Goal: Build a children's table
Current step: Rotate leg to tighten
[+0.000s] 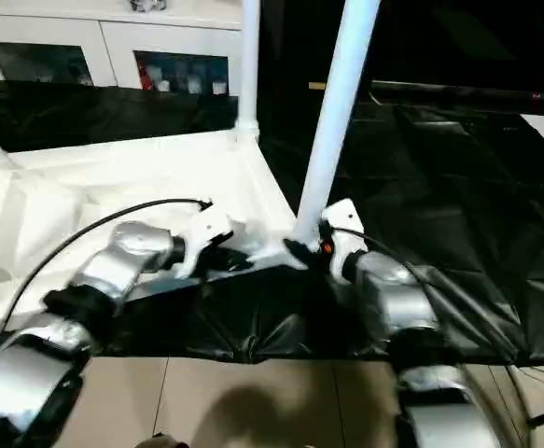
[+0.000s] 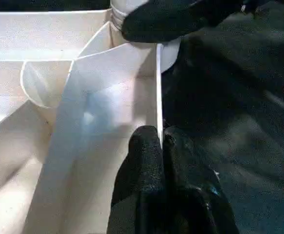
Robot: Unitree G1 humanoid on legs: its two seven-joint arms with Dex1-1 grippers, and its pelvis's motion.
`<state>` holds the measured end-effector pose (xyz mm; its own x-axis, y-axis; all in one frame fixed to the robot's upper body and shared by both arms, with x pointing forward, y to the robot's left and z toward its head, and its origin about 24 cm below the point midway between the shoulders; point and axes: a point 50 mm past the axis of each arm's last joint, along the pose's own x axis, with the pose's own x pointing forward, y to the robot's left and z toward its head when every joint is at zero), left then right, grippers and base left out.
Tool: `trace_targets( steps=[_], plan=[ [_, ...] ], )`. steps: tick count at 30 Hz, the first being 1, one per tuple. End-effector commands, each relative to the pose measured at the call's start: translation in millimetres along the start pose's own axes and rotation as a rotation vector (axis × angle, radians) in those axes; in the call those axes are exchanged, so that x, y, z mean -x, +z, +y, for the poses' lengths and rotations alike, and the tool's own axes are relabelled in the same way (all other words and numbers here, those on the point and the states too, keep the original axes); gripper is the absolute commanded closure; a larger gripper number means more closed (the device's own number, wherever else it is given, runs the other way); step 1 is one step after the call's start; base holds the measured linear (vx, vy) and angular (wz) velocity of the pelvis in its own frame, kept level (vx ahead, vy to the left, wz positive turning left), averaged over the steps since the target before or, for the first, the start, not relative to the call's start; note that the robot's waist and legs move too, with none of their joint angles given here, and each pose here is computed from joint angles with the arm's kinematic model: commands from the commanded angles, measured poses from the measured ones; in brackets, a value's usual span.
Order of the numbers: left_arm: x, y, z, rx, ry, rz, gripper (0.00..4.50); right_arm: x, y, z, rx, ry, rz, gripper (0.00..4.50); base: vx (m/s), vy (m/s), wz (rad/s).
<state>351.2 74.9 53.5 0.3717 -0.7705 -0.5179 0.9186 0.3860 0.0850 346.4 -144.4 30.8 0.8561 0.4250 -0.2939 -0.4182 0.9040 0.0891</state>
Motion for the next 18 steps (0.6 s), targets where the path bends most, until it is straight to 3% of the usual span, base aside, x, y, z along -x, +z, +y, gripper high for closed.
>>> trace_targets(
  steps=[1, 3, 7, 9, 14, 18],
  plan=[
    [-23.4, 28.2, -12.9, -0.013, 0.02, -0.077, 4.5, -14.8, 2.8, 17.8, -0.085, -0.086, -0.013, 1.78, 0.0, 0.0, 0.0],
    [-32.8, 36.7, -18.7, -0.02, 0.05, -0.096, 4.5, -24.0, 5.9, 33.1, -0.113, -0.11, -0.03, 1.78, 0.0, 0.0, 0.0],
    [-38.0, 40.2, -24.9, -0.052, 0.041, -0.104, 4.5, -29.2, 9.9, 47.7, -0.064, -0.092, -0.061, 1.78, 0.0, 0.0, 0.0],
    [-38.2, 39.4, -27.8, -0.071, 0.013, -0.108, 4.5, -29.8, 11.1, 52.6, -0.067, -0.06, -0.079, 1.24, 0.0, 0.0, 0.0],
    [-35.6, 36.4, -28.6, -0.096, -0.019, -0.111, 4.5, -29.5, 13.0, 52.9, -0.074, -0.036, -0.096, 0.73, 0.0, 0.0, 0.0],
    [-23.2, 24.0, -25.1, -0.119, -0.087, -0.091, 4.5, -20.7, 17.6, 35.6, 0.019, 0.011, -0.109, 0.5, 0.0, 0.0, 0.0]
  ],
)
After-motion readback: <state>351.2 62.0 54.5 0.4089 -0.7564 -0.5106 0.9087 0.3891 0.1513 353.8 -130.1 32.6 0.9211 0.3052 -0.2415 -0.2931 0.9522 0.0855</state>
